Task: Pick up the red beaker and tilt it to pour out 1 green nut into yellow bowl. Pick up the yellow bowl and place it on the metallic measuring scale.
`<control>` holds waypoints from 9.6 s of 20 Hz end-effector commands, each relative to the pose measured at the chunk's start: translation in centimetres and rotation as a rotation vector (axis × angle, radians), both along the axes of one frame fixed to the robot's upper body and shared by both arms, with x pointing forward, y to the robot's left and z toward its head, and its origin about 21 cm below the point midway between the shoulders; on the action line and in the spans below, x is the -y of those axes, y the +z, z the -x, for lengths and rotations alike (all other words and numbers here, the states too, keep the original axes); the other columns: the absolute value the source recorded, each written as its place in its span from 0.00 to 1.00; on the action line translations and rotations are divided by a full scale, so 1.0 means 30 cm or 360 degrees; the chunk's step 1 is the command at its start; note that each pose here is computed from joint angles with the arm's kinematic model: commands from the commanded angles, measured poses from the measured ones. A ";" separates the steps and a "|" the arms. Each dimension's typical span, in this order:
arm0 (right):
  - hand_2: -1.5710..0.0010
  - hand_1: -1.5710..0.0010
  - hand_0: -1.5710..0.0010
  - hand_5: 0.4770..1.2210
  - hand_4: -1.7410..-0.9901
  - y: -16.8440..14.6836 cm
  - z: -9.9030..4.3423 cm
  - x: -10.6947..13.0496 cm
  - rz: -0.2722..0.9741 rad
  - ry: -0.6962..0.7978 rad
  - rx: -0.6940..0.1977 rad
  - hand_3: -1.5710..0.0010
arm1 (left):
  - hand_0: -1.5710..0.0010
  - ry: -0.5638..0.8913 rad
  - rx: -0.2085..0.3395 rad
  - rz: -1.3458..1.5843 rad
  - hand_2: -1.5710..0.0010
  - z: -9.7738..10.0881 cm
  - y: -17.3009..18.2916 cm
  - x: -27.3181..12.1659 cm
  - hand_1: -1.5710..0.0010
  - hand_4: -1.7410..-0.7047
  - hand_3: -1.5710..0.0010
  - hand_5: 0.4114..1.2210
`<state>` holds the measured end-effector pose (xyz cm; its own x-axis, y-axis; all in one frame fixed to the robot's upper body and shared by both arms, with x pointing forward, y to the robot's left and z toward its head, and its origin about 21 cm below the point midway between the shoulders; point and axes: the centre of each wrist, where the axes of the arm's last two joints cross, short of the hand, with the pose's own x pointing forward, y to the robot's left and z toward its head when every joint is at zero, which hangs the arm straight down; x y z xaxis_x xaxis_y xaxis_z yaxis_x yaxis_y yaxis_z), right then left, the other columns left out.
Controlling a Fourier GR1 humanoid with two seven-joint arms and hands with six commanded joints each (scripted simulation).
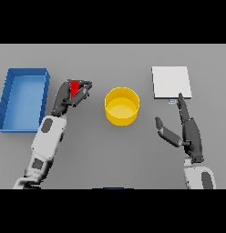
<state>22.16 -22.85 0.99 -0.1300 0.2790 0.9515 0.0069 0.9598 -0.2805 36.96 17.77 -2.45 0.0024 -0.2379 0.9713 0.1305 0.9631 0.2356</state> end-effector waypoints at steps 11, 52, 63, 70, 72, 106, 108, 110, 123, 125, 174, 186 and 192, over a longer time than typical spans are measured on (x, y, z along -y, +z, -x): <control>1.00 1.00 1.00 0.24 0.64 -0.005 0.003 0.002 0.0026 0.0013 0.0022 1.00 | 0.01 0.0017 0.0242 -0.0010 0.01 -0.024 0.166 0.011 0.01 0.02 0.01 0.87; 1.00 1.00 1.00 0.18 0.62 -0.026 0.011 -0.021 -0.0062 -0.0041 -0.0026 1.00 | 0.00 -0.1184 0.0818 -0.3265 0.00 -0.093 0.431 0.429 0.00 0.00 0.01 1.00; 1.00 1.00 1.00 0.15 0.71 -0.025 0.013 -0.011 0.0007 -0.0063 0.0000 1.00 | 0.00 -0.1316 0.1005 -0.3743 0.00 -0.103 0.457 0.513 0.00 0.01 0.00 1.00; 1.00 1.00 1.00 0.15 0.71 -0.029 0.009 -0.032 0.0022 -0.0063 0.0000 1.00 | 0.00 -0.1251 0.1118 -0.3805 0.00 -0.158 0.633 0.516 0.00 0.01 0.00 1.00; 1.00 1.00 1.00 0.15 0.72 -0.029 0.011 -0.031 0.0033 -0.0065 0.0026 1.00 | 0.00 -0.1075 0.1131 -0.3777 0.11 -0.195 0.725 0.504 0.00 0.06 0.04 1.00; 1.00 1.00 1.00 0.25 0.70 -0.033 -0.007 -0.013 0.0053 0.0078 0.0023 1.00 | 0.00 0.0912 -0.0278 -0.1031 0.00 -0.003 0.457 -0.504 0.00 0.00 0.05 1.00; 1.00 1.00 1.00 0.26 0.70 -0.034 -0.019 -0.006 0.0055 0.0080 0.0014 1.00 | 0.00 0.0905 -0.0287 -0.1015 0.00 0.010 0.434 -0.484 0.00 0.00 0.03 0.97; 1.00 1.00 1.00 0.25 0.71 -0.032 -0.011 -0.005 0.0074 0.0077 0.0015 1.00 | 0.00 0.0931 -0.0344 -0.1012 0.00 0.021 0.413 -0.479 0.00 0.00 0.02 0.87; 1.00 1.00 1.00 0.25 0.74 -0.041 0.019 -0.017 0.0053 0.0091 0.0032 1.00 | 0.81 0.0474 -0.0641 -0.1120 0.84 0.089 0.448 -0.504 0.84 0.88 0.85 0.34; 1.00 1.00 1.00 0.26 0.74 -0.029 0.014 -0.018 0.0066 0.0073 0.0017 1.00 | 0.88 0.0481 -0.0631 -0.1108 0.90 0.084 0.457 -0.508 0.90 0.91 0.90 0.33; 0.98 0.99 1.00 0.37 0.56 0.116 -0.438 -0.333 0.2001 0.1548 -0.0131 0.97 | 1.00 0.0455 -0.0451 -0.1029 1.00 0.056 0.473 -0.498 1.00 0.92 1.00 0.39; 0.16 0.12 0.11 0.94 0.08 0.137 -0.431 -0.333 0.2047 0.1619 -0.0225 0.27 | 1.00 0.0459 -0.0453 -0.1007 1.00 0.065 0.473 -0.486 1.00 0.91 1.00 0.39; 0.06 0.03 0.03 0.98 0.02 0.184 -0.434 -0.296 0.2032 0.1616 -0.0174 0.24 | 1.00 0.0463 -0.0457 -0.1027 1.00 0.066 0.474 -0.499 1.00 0.91 1.00 0.39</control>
<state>35.18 -13.97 6.55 -0.6921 0.6936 0.1998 -0.5170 -0.2831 -0.8078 35.00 32.73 11.75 0.3843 -0.7090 0.5913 0.0338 0.6509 0.7584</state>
